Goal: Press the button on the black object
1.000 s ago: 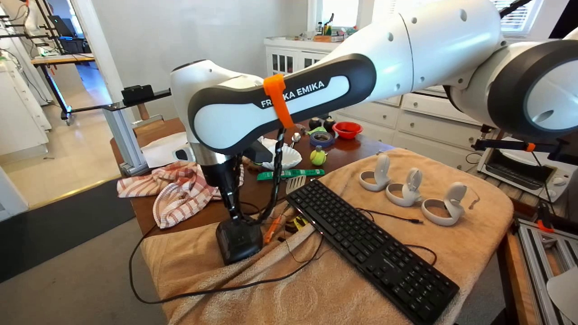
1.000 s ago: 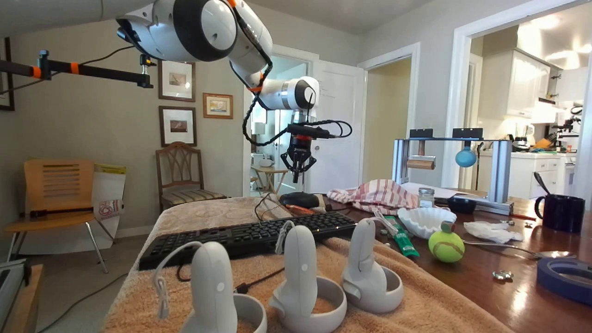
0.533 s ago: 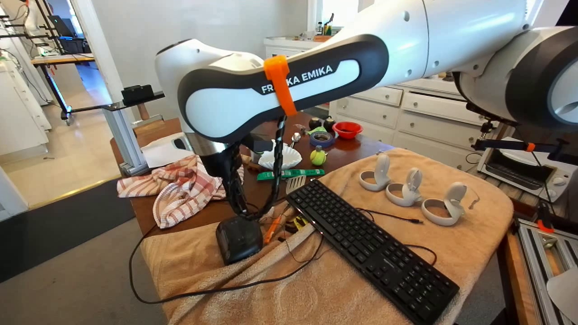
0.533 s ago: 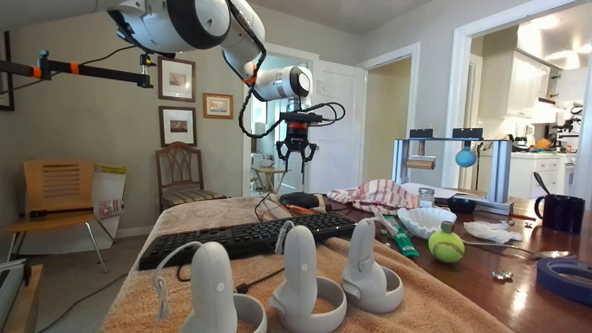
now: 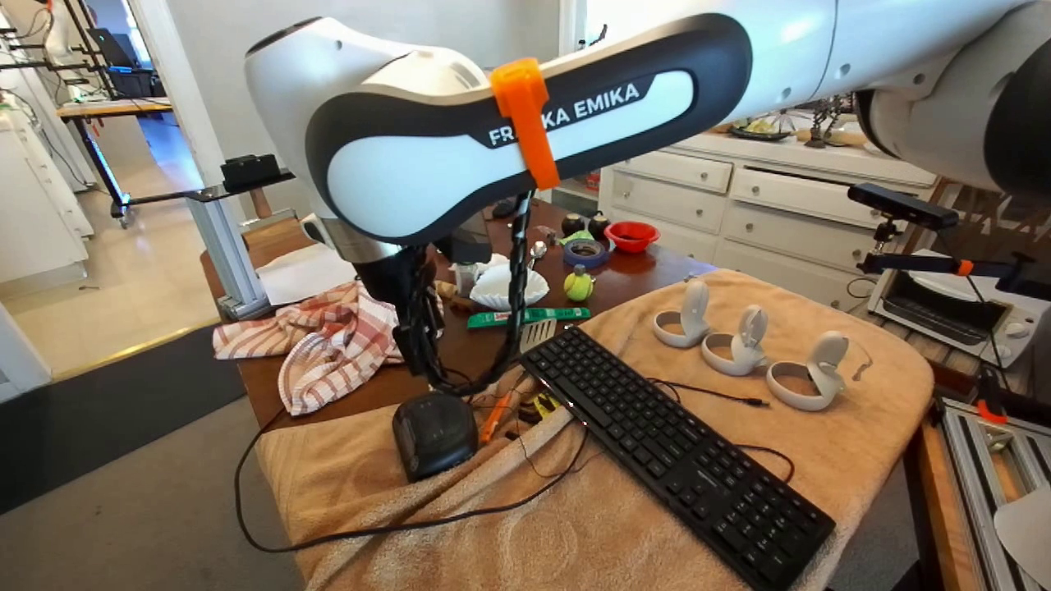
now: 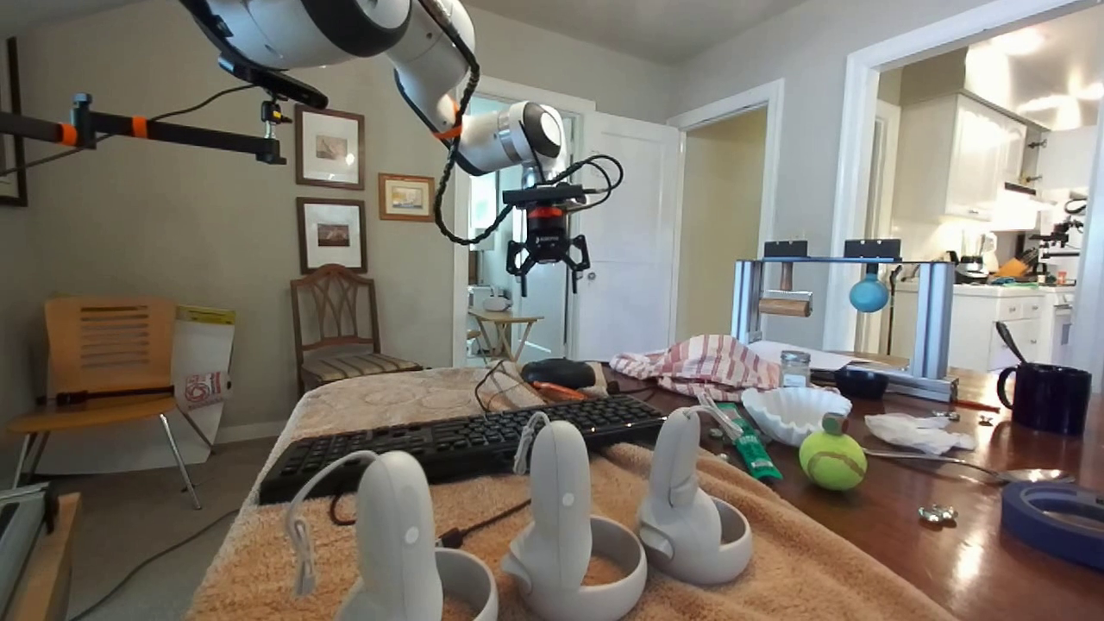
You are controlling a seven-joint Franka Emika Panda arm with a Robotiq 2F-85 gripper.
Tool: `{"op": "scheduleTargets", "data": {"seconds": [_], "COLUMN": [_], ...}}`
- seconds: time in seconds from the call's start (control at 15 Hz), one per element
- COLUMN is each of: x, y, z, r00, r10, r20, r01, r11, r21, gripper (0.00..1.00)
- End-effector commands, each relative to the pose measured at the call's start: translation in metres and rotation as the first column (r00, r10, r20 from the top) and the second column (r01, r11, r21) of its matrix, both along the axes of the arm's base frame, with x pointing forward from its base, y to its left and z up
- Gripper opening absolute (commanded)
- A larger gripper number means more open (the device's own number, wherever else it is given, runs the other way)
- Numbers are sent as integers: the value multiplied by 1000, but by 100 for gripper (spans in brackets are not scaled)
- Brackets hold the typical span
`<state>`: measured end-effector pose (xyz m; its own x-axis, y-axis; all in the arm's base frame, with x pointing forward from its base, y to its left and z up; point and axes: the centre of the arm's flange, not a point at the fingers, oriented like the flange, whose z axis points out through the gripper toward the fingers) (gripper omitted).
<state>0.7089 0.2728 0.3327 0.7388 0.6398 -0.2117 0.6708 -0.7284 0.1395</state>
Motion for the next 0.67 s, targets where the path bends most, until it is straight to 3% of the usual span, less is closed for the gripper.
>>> {"op": "scheduleTargets", "data": {"seconds": [0.0, 0.6], "x": [-37, -89], "y": [-10, -3], "z": [-7, -11], "r00": [997, 974], "r10": [-67, -164], "r20": [46, 156], "r01": [69, 167], "r11": [997, 986], "r21": [-32, -8], "gripper": [100, 100]}}
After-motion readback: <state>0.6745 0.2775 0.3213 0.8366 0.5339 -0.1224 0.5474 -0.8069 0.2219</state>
